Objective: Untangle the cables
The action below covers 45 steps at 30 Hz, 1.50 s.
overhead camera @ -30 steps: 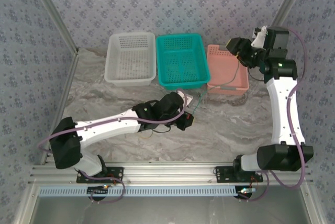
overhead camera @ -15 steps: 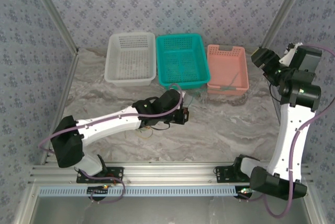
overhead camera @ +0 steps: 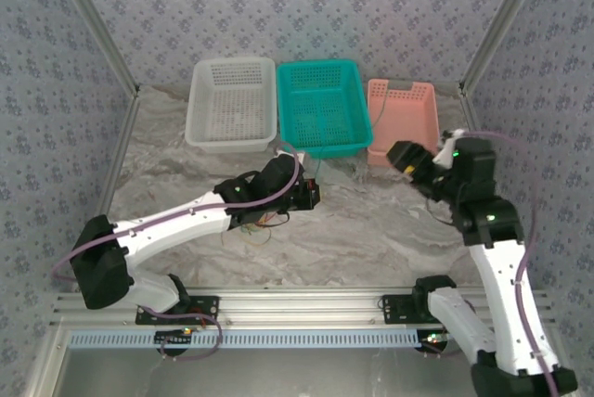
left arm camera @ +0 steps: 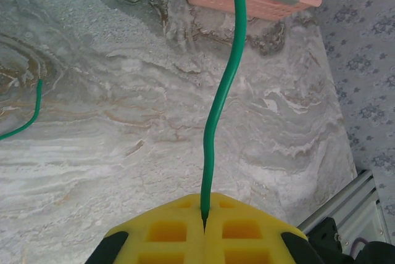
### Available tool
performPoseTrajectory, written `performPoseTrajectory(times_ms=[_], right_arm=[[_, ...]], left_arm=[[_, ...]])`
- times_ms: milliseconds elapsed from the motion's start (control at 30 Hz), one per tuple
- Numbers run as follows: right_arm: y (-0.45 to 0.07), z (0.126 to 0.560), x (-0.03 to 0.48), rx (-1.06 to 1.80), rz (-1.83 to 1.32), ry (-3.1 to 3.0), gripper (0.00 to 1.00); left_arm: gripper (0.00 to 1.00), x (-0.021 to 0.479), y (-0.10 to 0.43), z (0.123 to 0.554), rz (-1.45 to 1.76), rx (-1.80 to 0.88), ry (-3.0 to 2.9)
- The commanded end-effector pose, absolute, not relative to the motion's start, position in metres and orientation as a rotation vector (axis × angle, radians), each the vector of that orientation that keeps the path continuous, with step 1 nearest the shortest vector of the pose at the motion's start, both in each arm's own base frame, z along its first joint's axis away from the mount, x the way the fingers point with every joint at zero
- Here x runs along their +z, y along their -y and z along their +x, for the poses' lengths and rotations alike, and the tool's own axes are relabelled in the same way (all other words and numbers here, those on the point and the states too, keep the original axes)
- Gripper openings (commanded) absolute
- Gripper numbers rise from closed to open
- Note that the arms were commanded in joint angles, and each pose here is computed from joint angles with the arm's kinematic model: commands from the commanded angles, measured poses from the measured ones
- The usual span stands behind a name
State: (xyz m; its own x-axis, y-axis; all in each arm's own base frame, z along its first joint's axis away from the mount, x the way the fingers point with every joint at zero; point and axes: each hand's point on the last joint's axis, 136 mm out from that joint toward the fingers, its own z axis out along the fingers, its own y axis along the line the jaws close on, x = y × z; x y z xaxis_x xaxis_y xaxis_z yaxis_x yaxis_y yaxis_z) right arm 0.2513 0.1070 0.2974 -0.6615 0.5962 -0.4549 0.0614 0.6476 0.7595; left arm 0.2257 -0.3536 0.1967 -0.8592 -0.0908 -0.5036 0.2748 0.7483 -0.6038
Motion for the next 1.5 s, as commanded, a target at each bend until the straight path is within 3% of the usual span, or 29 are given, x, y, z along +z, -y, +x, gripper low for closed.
performPoseTrajectory(times_ms=[0,300,400,500,633,733,800,833,867,900,967,1167,1467], right_arm=[[-0.137,0.273,0.31,1.064,0.517,-2.015,0.81],[-0.184,0.323,0.273,1.051,0.533,-2.092,0.75],[-0.188,0.338,0.27,1.035,0.55,-2.094,0.68],[-0.189,0.347,0.269,1.007,0.558,-2.1,0.5],[-0.182,0.35,0.261,0.935,0.571,-2.134,0.14],[-0.173,0.349,0.262,0.887,0.562,-2.138,0.0],[-0.16,0.35,0.268,0.84,0.538,-2.135,0.0],[-0.15,0.352,0.271,0.806,0.527,-2.137,0.0],[-0.139,0.354,0.274,0.775,0.512,-2.143,0.0],[-0.129,0.356,0.276,0.748,0.502,-2.151,0.0],[-0.104,0.364,0.279,0.693,0.481,-2.162,0.0],[-0.052,0.416,0.273,0.576,0.421,-2.225,0.0],[-0.02,0.495,0.207,0.459,0.478,-2.341,0.0]], left_arm=[[0.0,0.208,0.361,0.225,0.129,-1.039,-2.382],[0.0,0.225,0.377,0.206,0.201,-1.117,-2.34],[0.0,0.225,0.38,0.201,0.213,-1.128,-2.342],[0.0,0.224,0.384,0.198,0.221,-1.131,-2.343],[0.0,0.221,0.386,0.195,0.223,-1.124,-2.35],[0.0,0.222,0.389,0.194,0.233,-1.136,-2.345],[0.02,0.222,0.391,0.194,0.239,-1.137,-2.352],[0.17,0.222,0.388,0.195,0.231,-1.114,-2.362],[0.4,0.221,0.382,0.196,0.218,-1.081,-2.368],[0.53,0.221,0.375,0.198,0.2,-1.043,-2.367],[0.64,0.223,0.353,0.203,0.156,-0.958,-2.353],[0.64,0.228,0.306,0.206,0.112,-0.858,-2.327],[0.62,0.222,0.256,0.194,0.094,-0.773,-2.311]])
